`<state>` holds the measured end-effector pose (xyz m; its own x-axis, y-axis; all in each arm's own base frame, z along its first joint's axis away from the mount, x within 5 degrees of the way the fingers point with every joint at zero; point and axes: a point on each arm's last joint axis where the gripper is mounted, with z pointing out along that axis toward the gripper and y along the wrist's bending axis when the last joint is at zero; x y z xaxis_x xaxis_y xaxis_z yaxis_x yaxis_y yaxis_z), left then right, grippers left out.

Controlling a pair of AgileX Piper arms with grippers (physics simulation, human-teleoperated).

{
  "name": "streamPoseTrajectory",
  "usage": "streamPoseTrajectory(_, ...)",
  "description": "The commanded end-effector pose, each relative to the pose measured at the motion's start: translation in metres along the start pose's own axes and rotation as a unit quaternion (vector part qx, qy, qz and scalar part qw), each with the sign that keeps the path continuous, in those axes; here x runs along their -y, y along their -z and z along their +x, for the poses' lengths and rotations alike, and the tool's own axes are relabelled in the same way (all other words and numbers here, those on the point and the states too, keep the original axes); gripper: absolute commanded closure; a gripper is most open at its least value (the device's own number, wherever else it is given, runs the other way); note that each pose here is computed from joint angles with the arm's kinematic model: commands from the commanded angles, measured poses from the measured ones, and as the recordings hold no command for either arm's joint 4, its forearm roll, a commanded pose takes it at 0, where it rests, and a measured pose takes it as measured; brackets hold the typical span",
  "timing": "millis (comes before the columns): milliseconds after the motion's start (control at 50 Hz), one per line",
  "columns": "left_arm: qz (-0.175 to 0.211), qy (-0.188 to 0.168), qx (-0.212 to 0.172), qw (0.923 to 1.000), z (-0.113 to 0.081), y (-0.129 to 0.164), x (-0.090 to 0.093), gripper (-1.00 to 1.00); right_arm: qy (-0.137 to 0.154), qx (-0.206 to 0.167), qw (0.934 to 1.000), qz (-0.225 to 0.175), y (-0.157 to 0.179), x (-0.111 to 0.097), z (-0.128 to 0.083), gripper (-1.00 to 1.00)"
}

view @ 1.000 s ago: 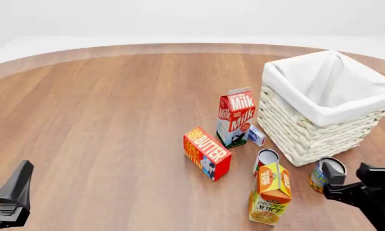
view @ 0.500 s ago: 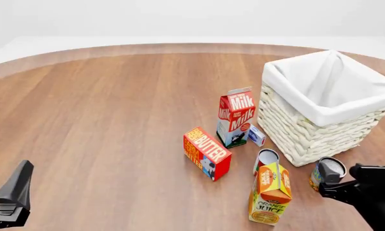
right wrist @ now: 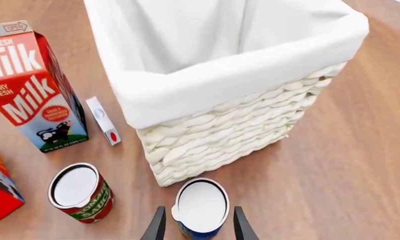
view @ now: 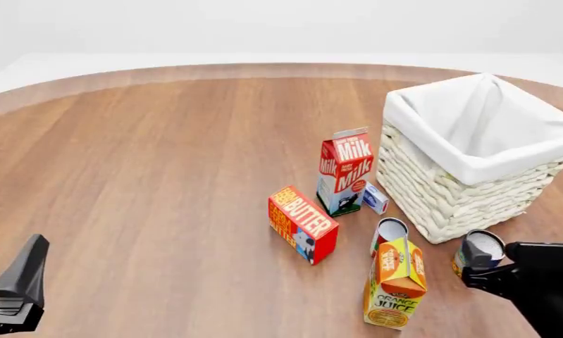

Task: Pick up the alphabet soup, and put it in the basket.

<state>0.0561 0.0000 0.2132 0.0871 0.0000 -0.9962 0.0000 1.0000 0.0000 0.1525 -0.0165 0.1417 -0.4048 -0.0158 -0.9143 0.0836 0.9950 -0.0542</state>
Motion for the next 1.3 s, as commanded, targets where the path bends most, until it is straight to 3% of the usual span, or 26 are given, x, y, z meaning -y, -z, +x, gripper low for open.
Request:
streamPoseTrajectory(20,0.0,0.0,0.0,1.0,0.0,0.0,0.0,-1.0,-0.002,-0.007,1.0,-0.001,-0.005,-0.001,0.004,-1.0)
streamPoseTrajectory(580,0.0,0.0,0.0,1.0,0.0,0.0,0.0,-1.0,-0.005,-0.024,0.9997,0.005,-0.015,0.001,0.015,-1.0)
streamPoseTrajectory(720,0.0,0.0,0.0,1.0,0.0,0.0,0.0,-1.0,-0.008,-0.046,0.9989,0.009,-0.027,0.003,0.031,-1.0)
streamPoseTrajectory(1160,0.0,0.0,0.0,1.0,0.0,0.0,0.0,-1.0,-0.007,-0.058,0.9983,0.005,-0.032,0.001,0.04,-1.0)
streamPoseTrajectory(1300,0.0,0.0,0.0,1.0,0.0,0.0,0.0,-1.0,-0.019,-0.067,0.9976,0.004,-0.033,0.0,0.044,-1.0)
